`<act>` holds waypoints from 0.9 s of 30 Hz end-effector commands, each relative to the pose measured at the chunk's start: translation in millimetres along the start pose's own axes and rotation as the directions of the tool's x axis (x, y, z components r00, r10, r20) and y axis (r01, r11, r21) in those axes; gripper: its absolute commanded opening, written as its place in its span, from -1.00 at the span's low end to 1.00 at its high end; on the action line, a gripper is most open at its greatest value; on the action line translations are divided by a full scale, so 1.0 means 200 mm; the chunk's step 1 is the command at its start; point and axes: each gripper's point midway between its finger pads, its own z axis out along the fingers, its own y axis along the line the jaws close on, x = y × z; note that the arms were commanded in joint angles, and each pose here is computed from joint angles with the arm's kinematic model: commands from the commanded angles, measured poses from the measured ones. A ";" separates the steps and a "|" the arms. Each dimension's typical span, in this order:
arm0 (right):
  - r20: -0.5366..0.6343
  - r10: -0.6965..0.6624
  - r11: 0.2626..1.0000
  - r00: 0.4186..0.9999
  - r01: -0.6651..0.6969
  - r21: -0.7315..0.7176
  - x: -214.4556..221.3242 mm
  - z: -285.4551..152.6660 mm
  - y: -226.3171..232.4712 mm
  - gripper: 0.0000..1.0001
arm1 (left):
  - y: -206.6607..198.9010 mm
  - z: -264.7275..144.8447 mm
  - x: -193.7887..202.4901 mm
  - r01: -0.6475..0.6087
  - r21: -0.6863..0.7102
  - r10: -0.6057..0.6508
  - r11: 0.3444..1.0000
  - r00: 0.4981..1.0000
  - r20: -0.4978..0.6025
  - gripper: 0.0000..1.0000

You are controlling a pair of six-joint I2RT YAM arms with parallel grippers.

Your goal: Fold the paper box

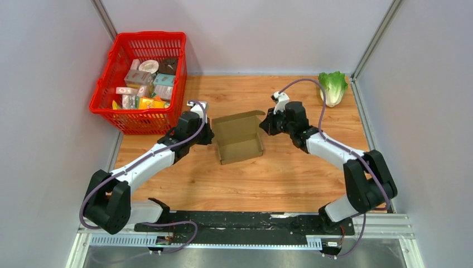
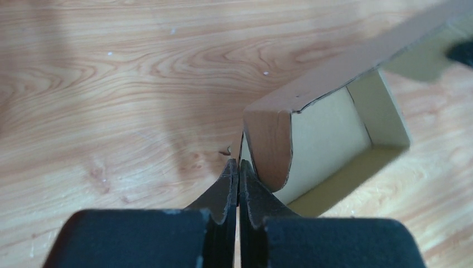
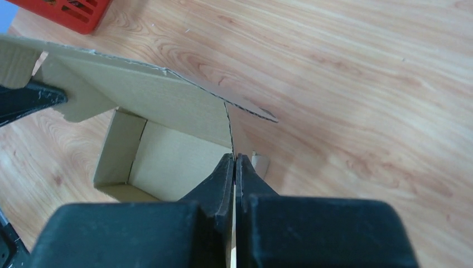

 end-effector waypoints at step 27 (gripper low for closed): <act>0.448 0.072 0.812 0.891 -0.313 0.492 0.19 -0.20 0.23 -0.92 | 0.04 0.00 -0.03 0.186 -0.178 -0.101 0.966 0.909 0.405 -1.00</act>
